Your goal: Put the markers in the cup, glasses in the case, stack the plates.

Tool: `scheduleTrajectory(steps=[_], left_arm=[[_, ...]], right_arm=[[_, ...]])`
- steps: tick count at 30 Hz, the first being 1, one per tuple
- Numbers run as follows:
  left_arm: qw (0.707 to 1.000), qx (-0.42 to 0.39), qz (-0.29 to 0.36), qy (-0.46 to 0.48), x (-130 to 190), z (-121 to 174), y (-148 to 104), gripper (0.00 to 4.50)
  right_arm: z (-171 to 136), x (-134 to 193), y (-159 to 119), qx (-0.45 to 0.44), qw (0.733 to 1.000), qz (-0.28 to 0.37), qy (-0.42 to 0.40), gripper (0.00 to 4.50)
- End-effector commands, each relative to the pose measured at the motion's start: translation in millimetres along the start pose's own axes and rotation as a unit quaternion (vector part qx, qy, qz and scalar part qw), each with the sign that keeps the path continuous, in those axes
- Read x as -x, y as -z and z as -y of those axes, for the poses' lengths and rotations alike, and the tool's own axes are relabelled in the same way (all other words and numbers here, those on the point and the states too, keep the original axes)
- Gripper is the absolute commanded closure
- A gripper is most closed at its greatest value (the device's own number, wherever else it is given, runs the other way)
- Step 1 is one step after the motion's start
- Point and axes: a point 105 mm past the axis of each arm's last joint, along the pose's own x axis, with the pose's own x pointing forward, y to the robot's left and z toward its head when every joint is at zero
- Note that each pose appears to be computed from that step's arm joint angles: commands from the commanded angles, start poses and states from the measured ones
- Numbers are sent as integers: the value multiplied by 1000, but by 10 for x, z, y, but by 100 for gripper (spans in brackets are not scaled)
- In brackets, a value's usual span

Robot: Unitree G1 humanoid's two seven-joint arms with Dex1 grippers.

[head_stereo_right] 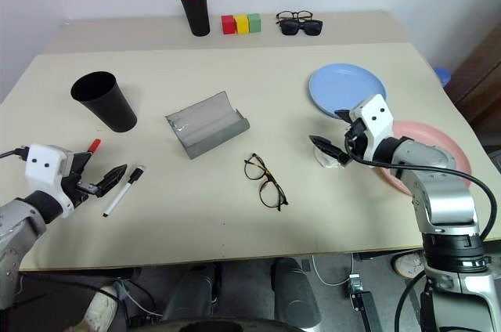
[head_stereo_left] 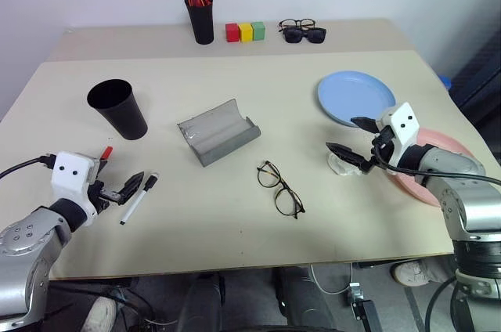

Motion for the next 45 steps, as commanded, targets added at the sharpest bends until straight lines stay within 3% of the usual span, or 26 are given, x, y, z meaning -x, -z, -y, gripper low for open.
scheduleTrajectory(steps=[1,9,14,18,25,28,35,40,43,45], left_arm=[[1000,-10,12,-9,4,-32,-83,5],[999,-5,18,46,-86,216,-153,5],[991,-13,-44,129,-34,522,-17,5],[990,-48,-94,89,-118,454,105,5],[989,12,-133,64,-235,468,158,5],[988,30,-139,63,-257,502,138,90],[988,17,-144,55,-259,447,96,444],[996,-49,53,51,-268,346,-648,448],[973,-16,231,12,-186,155,-1438,448],[953,-28,297,-52,-202,-58,-1789,448]], right_arm=[[-35,-34,-161,17,999,28,-4,0],[-254,-169,-274,24,997,52,-41,0],[-646,-300,-402,36,991,73,-107,0],[-971,-378,-461,30,984,88,-154,0],[-1264,-455,-541,20,977,102,-187,0],[-1318,-447,-510,21,975,98,-196,0],[-1378,-501,-555,21,973,106,-202,0],[-1414,-542,-585,22,972,112,-206,0],[-1432,-599,-648,22,969,126,-210,0],[-1450,-673,-717,23,967,139,-210,0]])
